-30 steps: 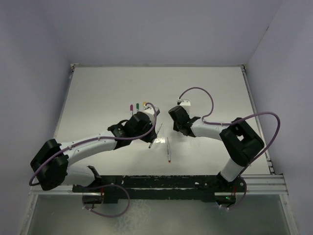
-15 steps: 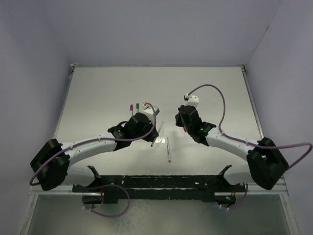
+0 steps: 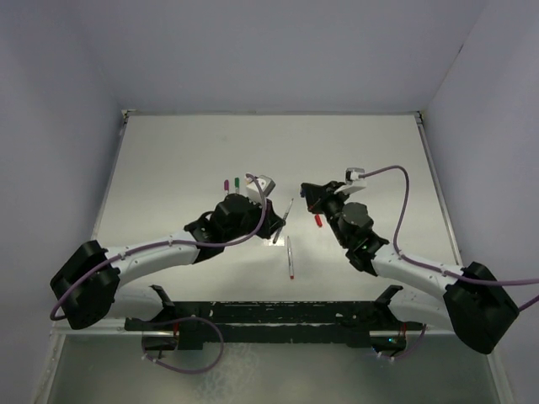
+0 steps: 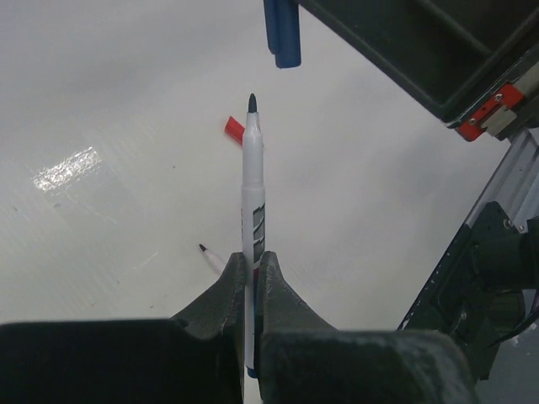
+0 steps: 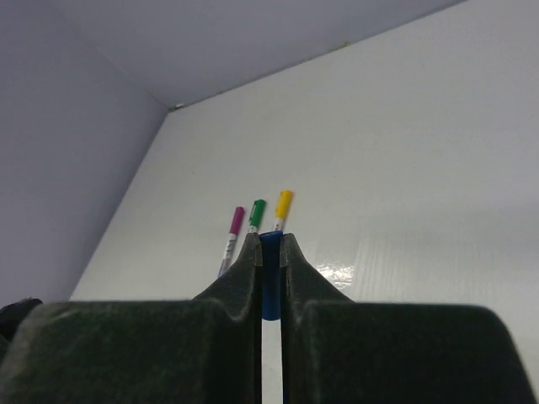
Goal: Insert the pens into the pen caps
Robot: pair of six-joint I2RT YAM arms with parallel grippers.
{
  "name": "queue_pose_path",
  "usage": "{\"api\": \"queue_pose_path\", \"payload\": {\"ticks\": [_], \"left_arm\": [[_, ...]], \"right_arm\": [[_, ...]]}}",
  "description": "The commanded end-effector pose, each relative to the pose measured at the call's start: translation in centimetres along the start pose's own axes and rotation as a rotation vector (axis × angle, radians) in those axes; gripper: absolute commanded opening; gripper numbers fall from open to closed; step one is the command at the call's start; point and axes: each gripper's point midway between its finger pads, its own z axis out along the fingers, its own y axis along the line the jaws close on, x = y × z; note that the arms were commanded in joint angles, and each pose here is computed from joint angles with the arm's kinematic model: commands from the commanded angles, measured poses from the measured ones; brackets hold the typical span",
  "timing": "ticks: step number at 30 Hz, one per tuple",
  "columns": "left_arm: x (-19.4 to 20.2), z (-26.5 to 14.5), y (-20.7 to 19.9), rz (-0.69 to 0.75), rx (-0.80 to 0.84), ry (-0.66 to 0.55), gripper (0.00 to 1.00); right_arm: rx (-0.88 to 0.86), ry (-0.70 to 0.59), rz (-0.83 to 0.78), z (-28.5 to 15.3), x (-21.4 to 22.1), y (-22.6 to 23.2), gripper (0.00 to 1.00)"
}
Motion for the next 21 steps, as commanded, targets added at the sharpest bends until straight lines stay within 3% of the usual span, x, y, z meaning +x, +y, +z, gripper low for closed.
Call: {"api": "queue_pose_path", "payload": {"ticks": [1,21], "left_arm": [[-4.1,-0.6,-2.9,-0.003,0.125,-0.151,0.00],[-4.8,-1.1,-3.3,-0.008,0.152,-0.198,0.00]], "right_arm": [[-0.155,-0.175,0.180,-0.4,-4.2,3.4,0.00],[-0.220,-0.191,0.256,-0.6,-4.2,4.3,0.00]]}}
